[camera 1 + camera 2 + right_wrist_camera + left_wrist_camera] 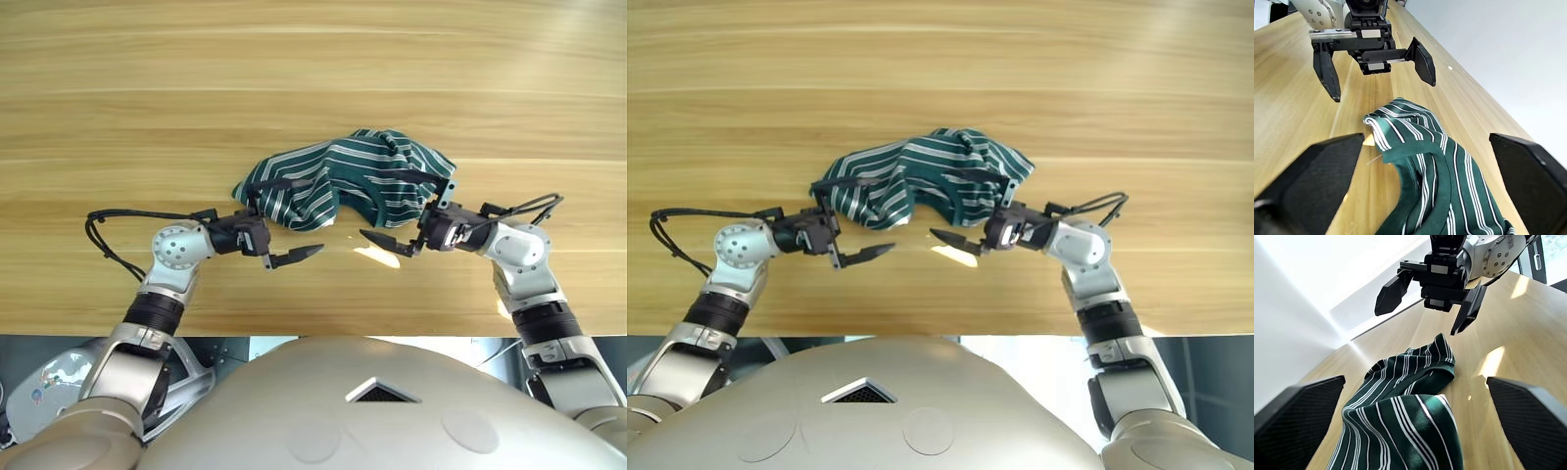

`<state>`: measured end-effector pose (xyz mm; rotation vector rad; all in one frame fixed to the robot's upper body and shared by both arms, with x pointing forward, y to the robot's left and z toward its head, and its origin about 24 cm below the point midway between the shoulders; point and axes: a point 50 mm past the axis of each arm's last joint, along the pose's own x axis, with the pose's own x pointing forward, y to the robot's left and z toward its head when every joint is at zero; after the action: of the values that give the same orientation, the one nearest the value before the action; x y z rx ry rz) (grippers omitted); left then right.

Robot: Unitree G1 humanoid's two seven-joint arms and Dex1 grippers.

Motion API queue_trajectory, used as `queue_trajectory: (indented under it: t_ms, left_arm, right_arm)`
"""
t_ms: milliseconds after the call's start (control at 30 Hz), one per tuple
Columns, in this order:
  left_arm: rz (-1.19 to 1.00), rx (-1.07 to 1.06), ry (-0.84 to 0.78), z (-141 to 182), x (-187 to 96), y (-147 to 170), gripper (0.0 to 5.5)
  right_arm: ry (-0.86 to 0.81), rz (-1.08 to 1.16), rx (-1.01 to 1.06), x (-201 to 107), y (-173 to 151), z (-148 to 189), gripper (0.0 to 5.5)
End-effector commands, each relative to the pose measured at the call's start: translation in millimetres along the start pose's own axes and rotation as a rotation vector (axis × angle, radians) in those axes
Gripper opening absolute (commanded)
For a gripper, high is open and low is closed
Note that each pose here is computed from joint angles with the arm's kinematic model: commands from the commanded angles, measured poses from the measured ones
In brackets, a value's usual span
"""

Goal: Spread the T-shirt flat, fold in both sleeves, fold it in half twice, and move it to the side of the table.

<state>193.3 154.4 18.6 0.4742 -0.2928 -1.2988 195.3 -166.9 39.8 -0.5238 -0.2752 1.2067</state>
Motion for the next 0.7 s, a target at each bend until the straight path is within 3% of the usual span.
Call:
queue_trajectory:
  t_ms: [33, 300, 500, 700]
  left_arm:
    - [0.001, 0.022, 0.009, -2, 2, 1, 5.36]
    - [-0.119, 0.035, 0.098, -8, -7, -17, 5.36]
    - [-0.132, 0.071, 0.171, -16, -7, -21, 5.36]
    - [-0.063, 0.113, 0.209, -21, -8, -12, 4.38]
  right_arm:
    - [0.032, 0.019, 0.005, -2, 4, -4, 4.73]
    - [0.193, 0.143, -0.005, -27, 17, -12, 4.73]
    - [0.334, 0.110, -0.036, -43, 6, -23, 4.73]
    - [0.444, 0.068, -0.058, -54, -1, -36, 4.73]
